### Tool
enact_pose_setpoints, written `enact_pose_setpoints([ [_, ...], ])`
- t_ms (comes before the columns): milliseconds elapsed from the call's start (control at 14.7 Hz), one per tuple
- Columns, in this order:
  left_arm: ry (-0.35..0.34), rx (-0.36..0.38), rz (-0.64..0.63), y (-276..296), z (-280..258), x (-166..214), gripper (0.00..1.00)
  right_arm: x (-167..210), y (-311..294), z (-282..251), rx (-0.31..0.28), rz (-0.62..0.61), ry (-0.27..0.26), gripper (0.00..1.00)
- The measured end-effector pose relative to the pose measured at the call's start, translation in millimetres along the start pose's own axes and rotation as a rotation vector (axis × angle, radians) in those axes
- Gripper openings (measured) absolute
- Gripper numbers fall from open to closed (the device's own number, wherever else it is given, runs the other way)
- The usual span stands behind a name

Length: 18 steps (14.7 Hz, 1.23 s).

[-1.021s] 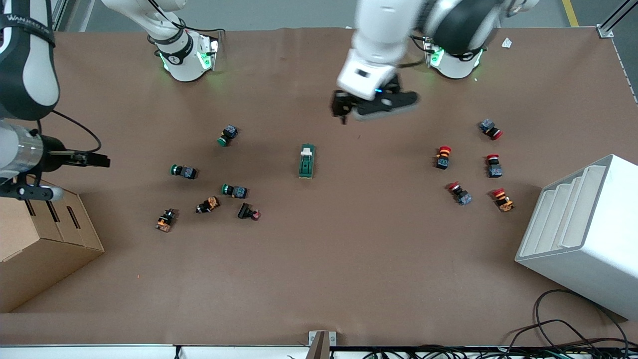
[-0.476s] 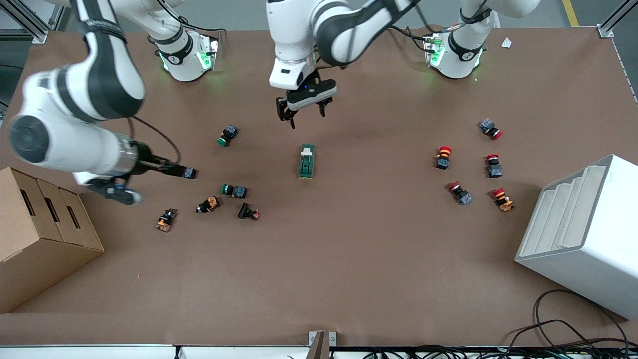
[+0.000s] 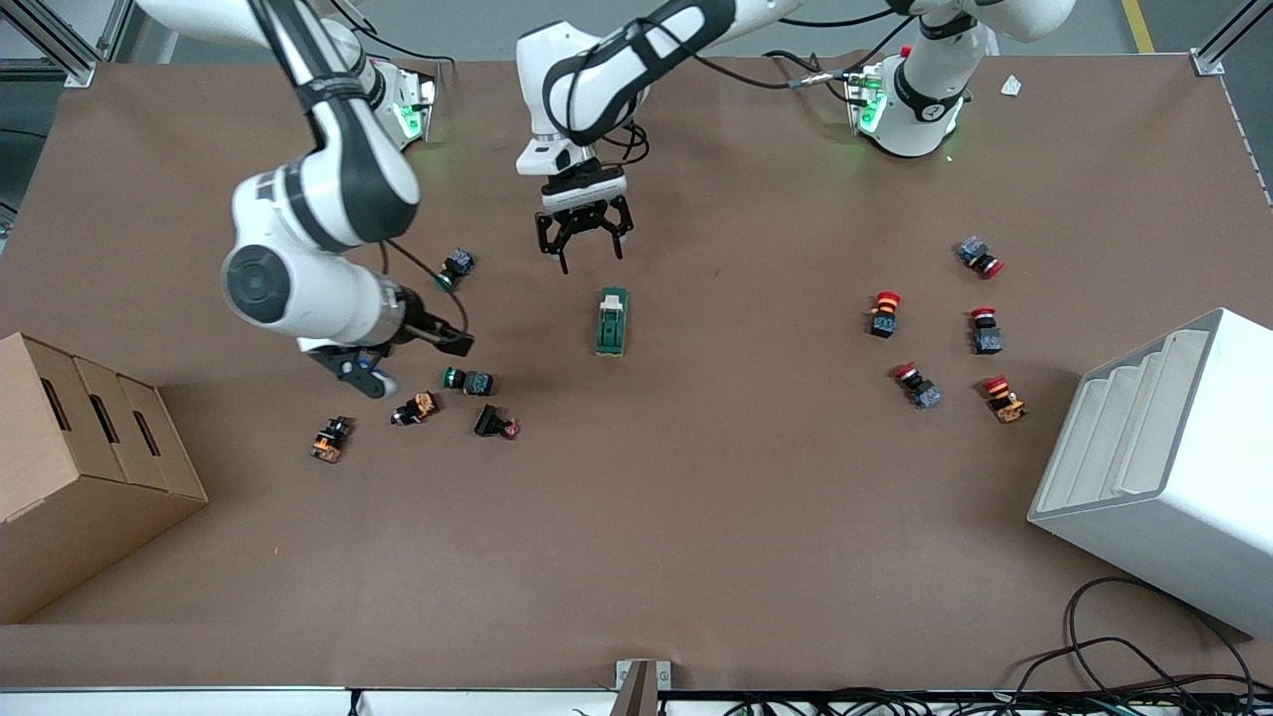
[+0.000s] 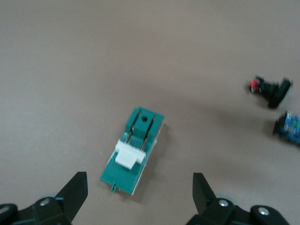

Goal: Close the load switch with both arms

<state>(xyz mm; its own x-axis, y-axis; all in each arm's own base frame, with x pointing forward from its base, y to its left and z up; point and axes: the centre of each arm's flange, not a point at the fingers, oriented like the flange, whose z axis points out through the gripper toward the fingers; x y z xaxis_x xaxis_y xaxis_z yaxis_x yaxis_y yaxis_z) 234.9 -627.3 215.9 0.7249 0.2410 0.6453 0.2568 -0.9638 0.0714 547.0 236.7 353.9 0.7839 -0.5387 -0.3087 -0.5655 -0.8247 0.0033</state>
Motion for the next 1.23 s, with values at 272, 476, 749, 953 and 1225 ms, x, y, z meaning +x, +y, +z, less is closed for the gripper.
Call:
enact_pose_setpoints([
  [272,0.105,-0.046,0.121,-31,24,-42,0.99,-27,-36,41,0.040,0.077,-0.019,1.00],
  [476,0.206,-0.073,0.182,-39,42,-46,0.99,-45,-61,80,0.083,0.142,-0.033,1.00],
  [749,0.313,-0.128,0.160,-50,73,-65,0.99,-75,-85,111,0.089,0.203,-0.016,1.00],
  [953,0.331,-0.141,0.159,-53,83,-72,0.99,-92,-97,127,0.101,0.240,-0.002,1.00],
  [1225,0.378,-0.195,0.196,-52,92,-73,0.99,-113,-112,157,0.111,0.298,0.019,1.00],
])
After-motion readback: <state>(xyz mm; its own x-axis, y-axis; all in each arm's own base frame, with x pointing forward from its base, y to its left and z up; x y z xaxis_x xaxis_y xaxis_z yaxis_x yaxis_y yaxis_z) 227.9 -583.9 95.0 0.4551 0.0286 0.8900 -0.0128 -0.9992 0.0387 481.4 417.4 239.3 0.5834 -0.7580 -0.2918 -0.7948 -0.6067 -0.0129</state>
